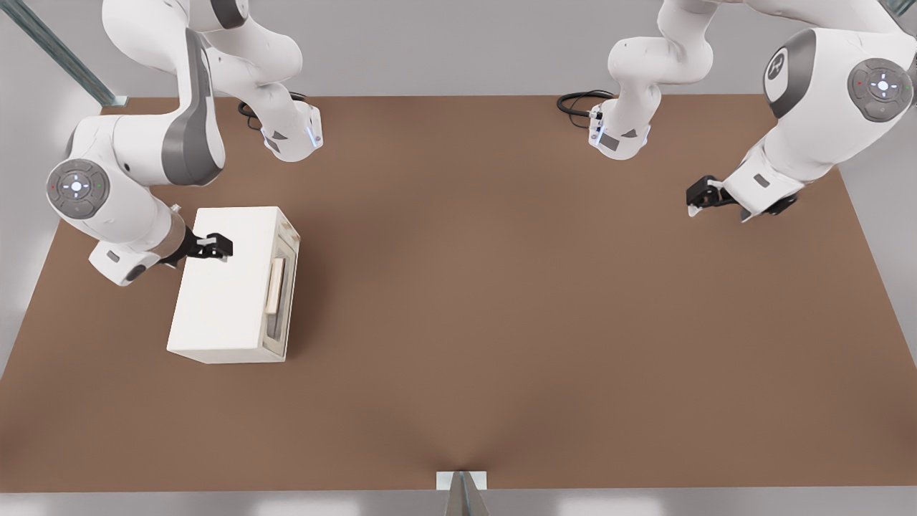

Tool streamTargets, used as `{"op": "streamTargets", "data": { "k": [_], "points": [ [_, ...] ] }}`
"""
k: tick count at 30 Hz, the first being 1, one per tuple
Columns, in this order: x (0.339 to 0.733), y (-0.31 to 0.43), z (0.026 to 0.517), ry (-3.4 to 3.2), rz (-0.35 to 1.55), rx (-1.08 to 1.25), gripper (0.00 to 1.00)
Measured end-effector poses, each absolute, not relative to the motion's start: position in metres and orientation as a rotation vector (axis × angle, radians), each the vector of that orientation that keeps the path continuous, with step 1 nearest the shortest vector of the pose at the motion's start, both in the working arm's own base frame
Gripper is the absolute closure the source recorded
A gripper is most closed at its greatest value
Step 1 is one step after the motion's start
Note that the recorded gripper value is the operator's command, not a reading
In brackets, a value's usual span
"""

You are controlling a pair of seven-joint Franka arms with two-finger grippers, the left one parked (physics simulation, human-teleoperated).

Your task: Keep left arm still and open the oven door with right arm

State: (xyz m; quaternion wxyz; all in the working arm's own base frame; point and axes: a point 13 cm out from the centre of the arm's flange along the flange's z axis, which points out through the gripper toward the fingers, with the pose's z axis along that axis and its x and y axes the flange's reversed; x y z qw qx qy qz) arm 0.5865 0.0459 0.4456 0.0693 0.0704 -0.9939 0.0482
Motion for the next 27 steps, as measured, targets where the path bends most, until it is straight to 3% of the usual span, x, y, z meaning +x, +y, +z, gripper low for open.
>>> {"op": "streamTargets", "data": {
  "k": [2,3,4,5,7,9,14,27],
  "points": [
    [0.589,0.046,0.44,-2.978,0.156,0.22,0.0],
    [0.593,0.056,0.418,-2.937,0.169,0.244,0.13],
    [0.605,0.087,0.39,-2.895,0.201,0.298,0.61],
    [0.61,0.134,0.36,-2.848,0.251,0.368,0.79],
    [0.602,0.214,0.322,-2.765,0.445,0.5,0.79],
    [0.585,0.248,0.316,-2.705,0.658,0.573,0.79],
    [0.582,0.213,0.31,-2.566,1.102,0.467,0.79],
    [0.575,0.158,0.26,-2.515,1.245,0.139,0.79]
  ]
}}
